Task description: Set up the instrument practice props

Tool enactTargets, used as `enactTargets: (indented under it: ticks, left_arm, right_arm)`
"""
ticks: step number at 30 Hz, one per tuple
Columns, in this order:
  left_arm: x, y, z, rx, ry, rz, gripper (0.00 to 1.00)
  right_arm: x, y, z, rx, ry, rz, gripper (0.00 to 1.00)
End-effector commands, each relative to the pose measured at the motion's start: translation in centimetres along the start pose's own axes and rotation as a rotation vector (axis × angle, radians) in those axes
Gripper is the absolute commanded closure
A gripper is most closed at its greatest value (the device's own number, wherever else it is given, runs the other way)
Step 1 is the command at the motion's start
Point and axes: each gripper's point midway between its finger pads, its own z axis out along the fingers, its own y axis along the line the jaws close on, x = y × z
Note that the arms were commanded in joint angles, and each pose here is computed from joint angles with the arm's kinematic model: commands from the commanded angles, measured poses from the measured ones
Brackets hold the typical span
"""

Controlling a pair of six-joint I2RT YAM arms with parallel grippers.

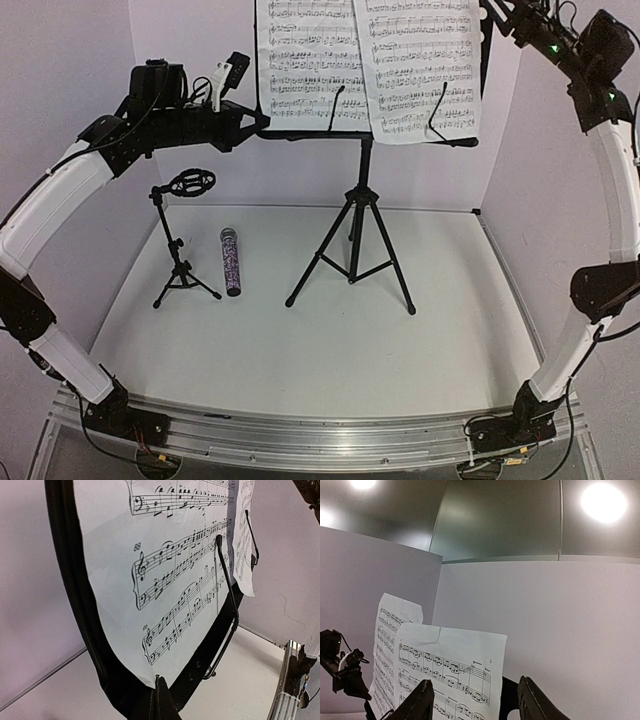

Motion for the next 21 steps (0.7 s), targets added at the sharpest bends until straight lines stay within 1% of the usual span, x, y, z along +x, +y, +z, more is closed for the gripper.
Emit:
enactTargets:
  ticks: [1, 5, 10, 16, 21]
  left_arm:
    - [-0.8, -0.1, -0.4, 0.007, -0.029, -0.003, 1.0]
    - [-1.0, -0.1, -0.4, 0.01, -0.035, -0.001, 1.0]
    - [-1.0, -0.1, -0.4, 0.01, -0.033, 0.001, 1.0]
    - [-1.1, -0.1, -0.4, 0.01, -0.036, 0.002, 1.0]
    - [-1.3, -0.1, -0.4, 0.008, -0.041, 0.009, 1.0]
  right_arm:
    - [-2.6, 1.8, -0.9, -0.05, -0.061, -0.01, 0.46]
    - [-0.2, 1.0, -0.8, -0.018, -0.01, 0.052, 0.48]
    - [1.5, 0.4, -0.7, 0.001, 0.021, 0.086, 0.5]
    - [2.1, 0.2, -0.5, -0.003, 0.036, 0.099, 0.62]
    - [2.5, 0.0, -0.2, 0.001, 0.038, 0.108, 0.68]
